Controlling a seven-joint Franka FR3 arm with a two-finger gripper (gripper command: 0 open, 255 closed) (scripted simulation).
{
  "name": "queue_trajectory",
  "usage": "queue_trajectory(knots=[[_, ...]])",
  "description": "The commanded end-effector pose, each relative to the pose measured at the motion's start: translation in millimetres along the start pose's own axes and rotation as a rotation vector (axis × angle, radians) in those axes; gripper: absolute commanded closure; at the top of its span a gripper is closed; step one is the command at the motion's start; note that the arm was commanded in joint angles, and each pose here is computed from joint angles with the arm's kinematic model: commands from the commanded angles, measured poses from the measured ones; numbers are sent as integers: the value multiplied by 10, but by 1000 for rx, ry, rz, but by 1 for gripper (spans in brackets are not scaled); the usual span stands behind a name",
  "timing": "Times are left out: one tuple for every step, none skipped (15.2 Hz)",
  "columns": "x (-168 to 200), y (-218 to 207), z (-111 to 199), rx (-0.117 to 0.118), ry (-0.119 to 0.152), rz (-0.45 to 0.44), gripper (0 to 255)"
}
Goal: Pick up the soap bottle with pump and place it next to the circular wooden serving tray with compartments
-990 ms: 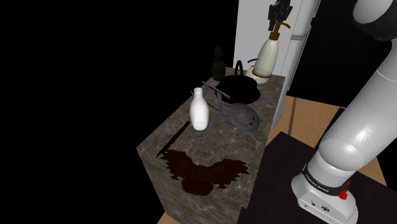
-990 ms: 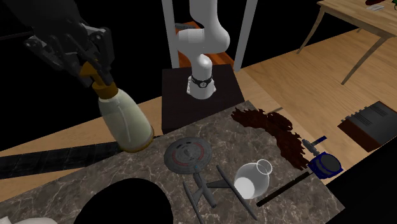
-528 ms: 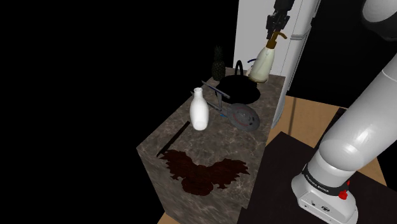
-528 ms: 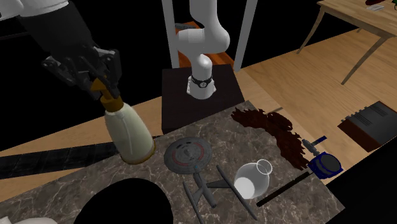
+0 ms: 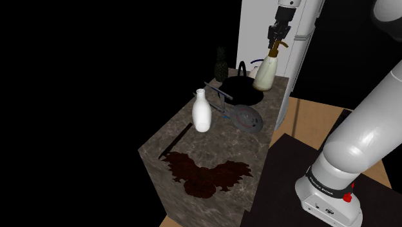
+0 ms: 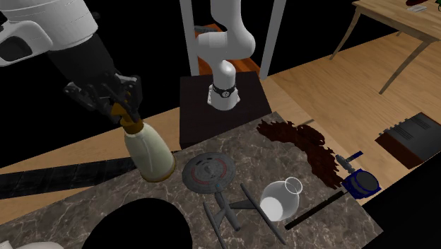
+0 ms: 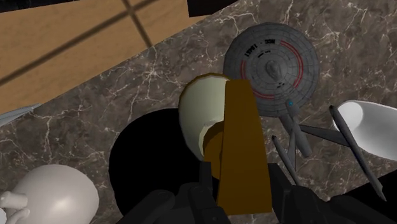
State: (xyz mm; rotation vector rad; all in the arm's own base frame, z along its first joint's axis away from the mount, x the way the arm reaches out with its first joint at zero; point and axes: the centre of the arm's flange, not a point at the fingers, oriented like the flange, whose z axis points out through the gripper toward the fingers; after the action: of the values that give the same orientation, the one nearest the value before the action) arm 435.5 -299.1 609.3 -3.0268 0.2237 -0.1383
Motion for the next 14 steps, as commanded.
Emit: queue_trajectory(knots=[[-19, 5, 109, 0, 1, 0, 255], [-24, 11, 161, 0, 1, 0, 255], [-28, 17, 213, 0, 1, 0, 255], [-32, 23, 266, 0, 1, 0, 255], [-37, 29, 318, 0, 1, 0, 255], [-41, 34, 370, 0, 1, 0, 255], [-46, 40, 422, 0, 1, 0, 255], [-50, 46, 475, 0, 1, 0, 255], [-54, 52, 527, 0, 1, 0, 255], [-59, 57, 579, 0, 1, 0, 255], [-63, 63, 632, 0, 1, 0, 255], [-67, 69, 684, 0, 1, 0, 255], [-72, 75, 736, 0, 1, 0, 255], [-76, 81, 788, 0, 1, 0, 255]])
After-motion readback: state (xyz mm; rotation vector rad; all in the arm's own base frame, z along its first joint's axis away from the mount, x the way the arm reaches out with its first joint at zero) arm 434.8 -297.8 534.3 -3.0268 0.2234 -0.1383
